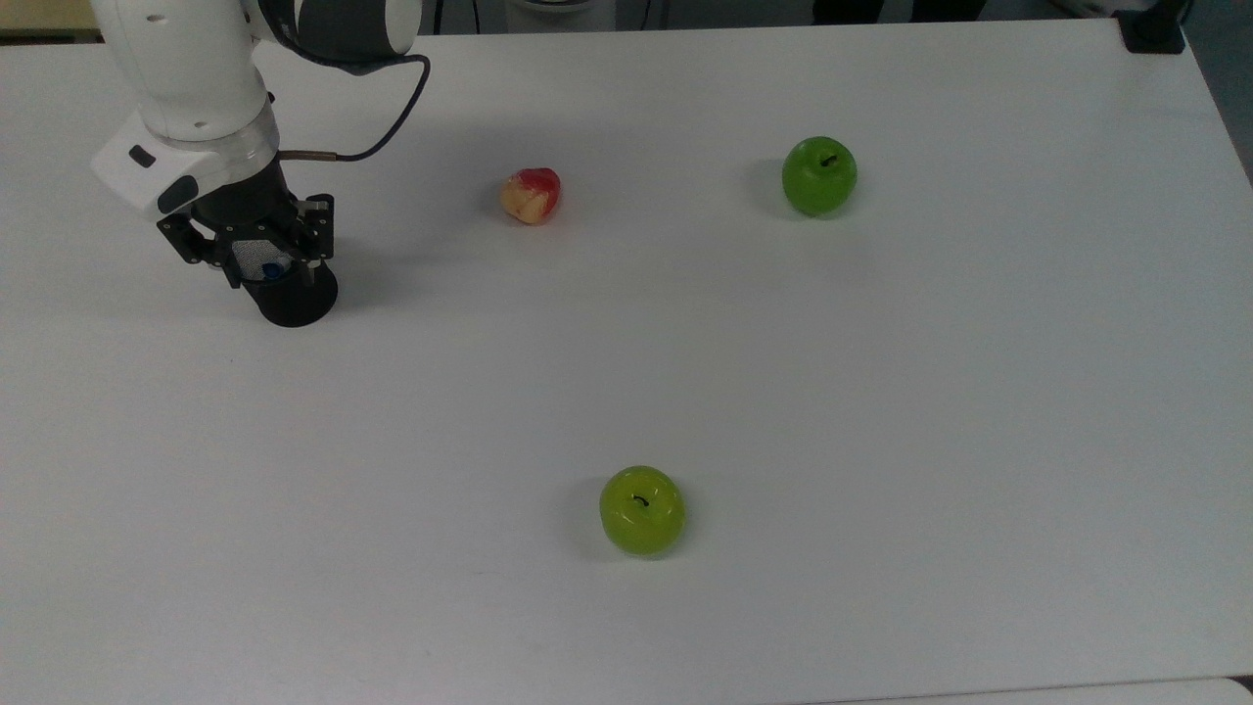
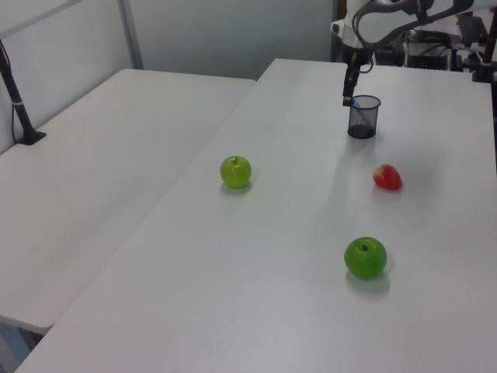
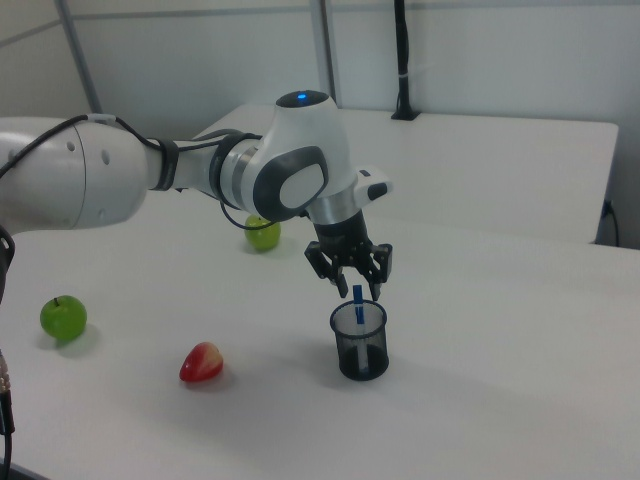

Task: Take marker pen
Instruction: 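Lower the gripper onto the blue marker and close on it, then lift the marker straight up out of the pen cup, then carry the marker away from the cup and lower it to the table, then open the gripper to release the marker and raise the gripper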

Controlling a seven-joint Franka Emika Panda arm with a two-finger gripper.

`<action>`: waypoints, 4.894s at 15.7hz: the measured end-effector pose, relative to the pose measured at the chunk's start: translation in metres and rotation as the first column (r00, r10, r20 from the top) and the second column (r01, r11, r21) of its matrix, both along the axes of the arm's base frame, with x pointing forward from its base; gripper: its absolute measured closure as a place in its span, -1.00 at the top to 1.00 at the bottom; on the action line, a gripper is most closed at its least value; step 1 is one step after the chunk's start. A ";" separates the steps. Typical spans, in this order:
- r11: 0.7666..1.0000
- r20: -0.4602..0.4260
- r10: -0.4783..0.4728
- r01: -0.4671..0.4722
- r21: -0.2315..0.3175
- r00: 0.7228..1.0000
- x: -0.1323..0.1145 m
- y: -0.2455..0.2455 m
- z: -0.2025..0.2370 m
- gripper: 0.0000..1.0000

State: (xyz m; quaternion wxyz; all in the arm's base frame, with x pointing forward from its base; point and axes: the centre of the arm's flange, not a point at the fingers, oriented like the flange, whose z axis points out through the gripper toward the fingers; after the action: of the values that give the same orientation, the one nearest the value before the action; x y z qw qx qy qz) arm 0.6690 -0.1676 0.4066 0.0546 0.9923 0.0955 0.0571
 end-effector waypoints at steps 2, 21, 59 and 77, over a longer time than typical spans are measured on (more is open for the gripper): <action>1.000 -0.001 0.001 -0.001 0.000 1.000 0.000 0.000 -0.001 -0.14; 1.000 0.023 0.001 -0.001 -0.006 1.000 0.002 -0.002 0.013 -0.62; 0.959 -0.156 -0.204 0.229 0.166 0.967 0.020 0.272 -0.021 -0.62; 0.976 -0.136 -0.176 0.191 0.107 0.975 -0.001 0.271 0.061 1.00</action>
State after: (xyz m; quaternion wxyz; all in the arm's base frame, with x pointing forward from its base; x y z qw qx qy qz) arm 0.6676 0.1030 0.4681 -0.0058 1.0000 0.0032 -0.0050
